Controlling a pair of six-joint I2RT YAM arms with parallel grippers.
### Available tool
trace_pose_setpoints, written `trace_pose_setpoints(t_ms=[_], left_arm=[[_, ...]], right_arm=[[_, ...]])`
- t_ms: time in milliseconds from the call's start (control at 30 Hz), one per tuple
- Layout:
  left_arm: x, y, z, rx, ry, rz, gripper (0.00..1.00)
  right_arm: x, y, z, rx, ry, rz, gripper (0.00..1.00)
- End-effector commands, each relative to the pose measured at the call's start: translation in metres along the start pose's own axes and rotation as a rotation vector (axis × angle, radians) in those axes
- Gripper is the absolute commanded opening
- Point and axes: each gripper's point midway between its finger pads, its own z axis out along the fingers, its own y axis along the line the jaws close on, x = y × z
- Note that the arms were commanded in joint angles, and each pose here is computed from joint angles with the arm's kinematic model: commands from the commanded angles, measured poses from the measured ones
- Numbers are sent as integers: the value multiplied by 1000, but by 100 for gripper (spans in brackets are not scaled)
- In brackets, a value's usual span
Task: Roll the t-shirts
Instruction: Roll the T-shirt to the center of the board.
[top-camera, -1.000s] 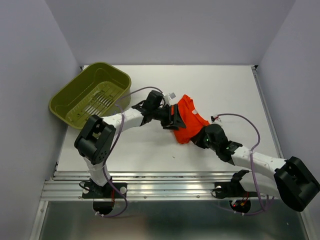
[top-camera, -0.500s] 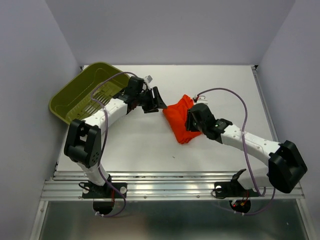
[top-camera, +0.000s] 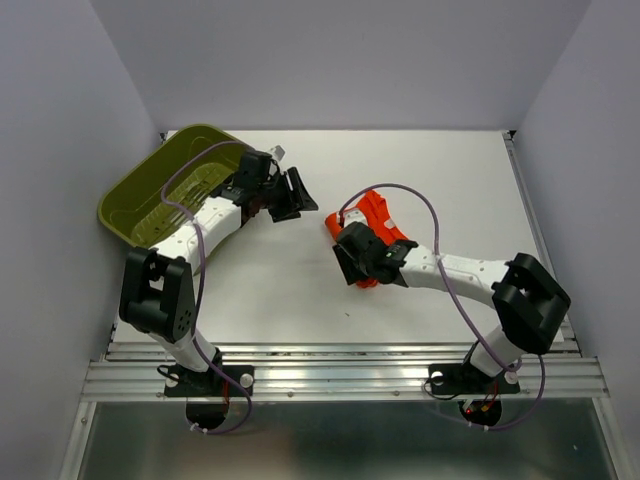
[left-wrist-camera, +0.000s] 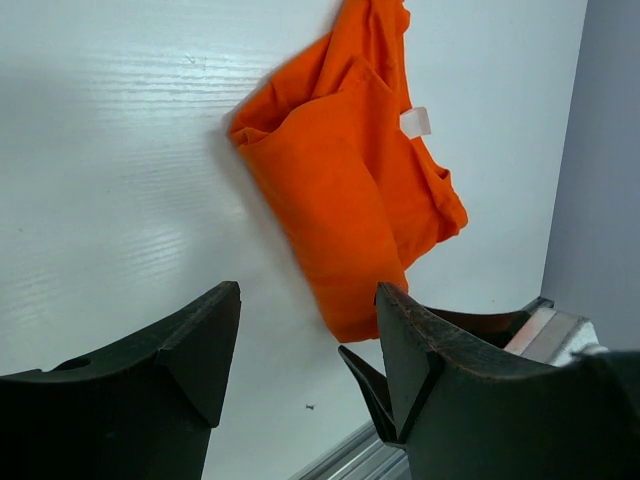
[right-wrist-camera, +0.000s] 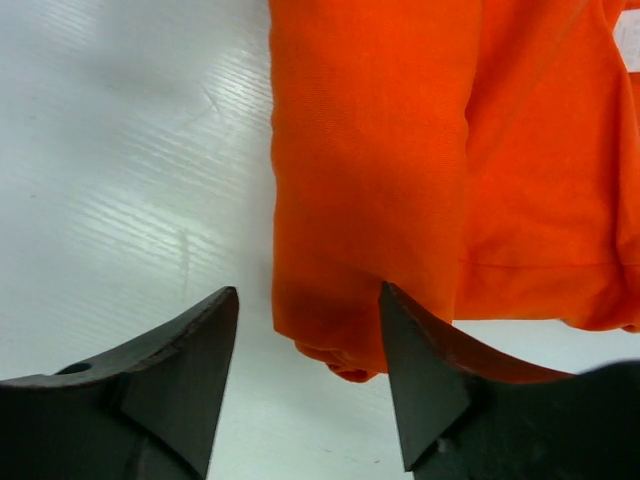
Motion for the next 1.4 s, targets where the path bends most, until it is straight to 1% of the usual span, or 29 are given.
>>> trace_pose_setpoints(t_ms=[0,133,333,400,433,500,533,600,633,667,700,733,767,867,900,1000,1067,1200,1367], left_arm=[[-1,-8,-9,27,-25,27,67],[1,-5,-6,27,-20,23,67],[8,1,-2,26,-6,11,67],[10,2,-1,25,-2,9,67],[11,3,0,24,2,9,67],[13,6,0,21,6,8,67],[14,6,1,21,8,7,67],[17,8,1,21,13,5,67],[18,8,2,23,15,10,70],[18,7,2,29,16,11,70],[19,7,1,34,18,13,74],[19,5,0,41,19,17,76],[21,5,1,47,21,25,80],[22,2,0,62,26,36,85],[24,2,1,63,31,46,91],[34,0,5,78,57,63,98],[44,-1,10,88,77,71,99],[56,1,21,109,99,70,99],[71,11,37,88,129,62,99]], right_arm=[[-11,-6,11,71,-15,-35,68],[0,-4,25,80,7,-45,71],[30,0,51,78,56,-34,73],[36,1,58,86,54,-10,72],[44,-2,61,100,64,-2,67],[45,-3,63,107,46,22,59],[47,-4,63,109,46,31,46],[44,-2,63,103,30,49,33],[39,-1,61,94,11,63,22],[40,0,61,89,14,62,17],[35,1,59,81,-2,76,12],[33,4,58,65,-8,83,8],[31,7,57,47,-20,92,2],[21,19,49,-32,-53,120,1],[17,26,44,-85,-73,137,1],[11,42,34,-194,-109,163,1],[0,47,26,-252,-150,192,1],[-1,56,16,-340,-153,221,1],[-1,60,12,-364,-154,233,1]])
